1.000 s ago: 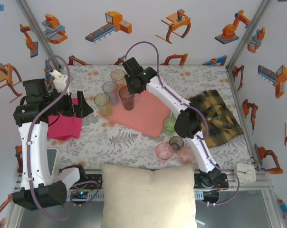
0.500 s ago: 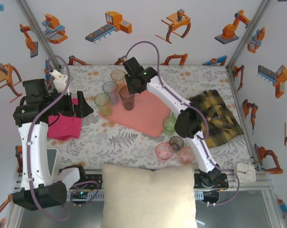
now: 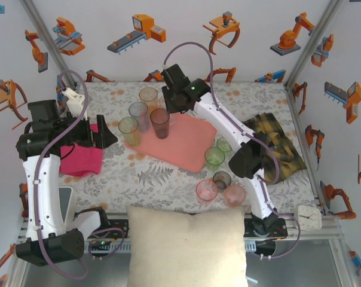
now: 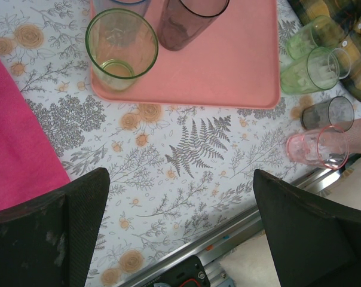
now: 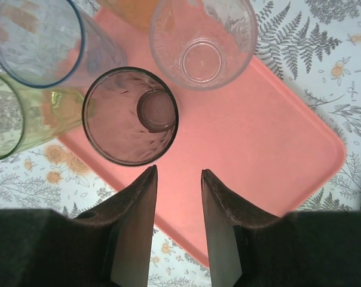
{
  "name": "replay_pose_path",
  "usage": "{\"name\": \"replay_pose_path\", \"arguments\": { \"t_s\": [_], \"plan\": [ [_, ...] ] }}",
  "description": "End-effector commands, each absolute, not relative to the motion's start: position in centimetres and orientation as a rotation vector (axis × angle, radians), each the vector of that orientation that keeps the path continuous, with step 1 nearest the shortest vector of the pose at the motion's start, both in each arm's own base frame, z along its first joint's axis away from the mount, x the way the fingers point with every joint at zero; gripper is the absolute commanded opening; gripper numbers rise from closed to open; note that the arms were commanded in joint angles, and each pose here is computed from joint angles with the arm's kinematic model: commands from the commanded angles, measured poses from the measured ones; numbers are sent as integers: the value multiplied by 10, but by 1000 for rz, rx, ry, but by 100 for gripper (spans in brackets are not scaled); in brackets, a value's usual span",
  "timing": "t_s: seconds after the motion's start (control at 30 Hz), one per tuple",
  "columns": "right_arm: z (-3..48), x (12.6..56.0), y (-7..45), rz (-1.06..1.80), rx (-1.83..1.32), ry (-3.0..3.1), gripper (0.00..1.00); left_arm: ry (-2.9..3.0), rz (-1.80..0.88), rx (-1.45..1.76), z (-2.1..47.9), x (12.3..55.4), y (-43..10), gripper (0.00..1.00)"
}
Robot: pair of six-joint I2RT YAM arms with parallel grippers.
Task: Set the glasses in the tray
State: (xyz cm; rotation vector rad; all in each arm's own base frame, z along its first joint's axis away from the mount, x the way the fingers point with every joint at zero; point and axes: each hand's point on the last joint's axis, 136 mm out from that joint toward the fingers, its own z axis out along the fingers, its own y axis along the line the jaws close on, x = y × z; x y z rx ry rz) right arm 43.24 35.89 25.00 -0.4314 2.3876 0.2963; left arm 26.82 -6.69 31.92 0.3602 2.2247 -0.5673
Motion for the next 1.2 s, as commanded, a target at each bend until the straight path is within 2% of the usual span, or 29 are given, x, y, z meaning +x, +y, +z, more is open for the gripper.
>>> {"name": "replay_pose_path", "arguments": {
  "t_s": [0.0, 0.33, 0.77, 1.17],
  "plan": [
    [275, 424, 342, 279, -408, 2358, 37, 2197, -581, 360, 326, 266, -68, 97],
    [287, 380, 296, 270, -341, 2369, 36, 2207, -583, 368, 325, 269, -68, 97],
    [225, 295, 198, 122, -146, 2515, 36, 2240, -623, 370, 317, 277, -71, 97],
    [182, 278, 158, -24, -23, 2616, 35, 2260, -647, 365, 312, 280, -74, 97]
  ]
}}
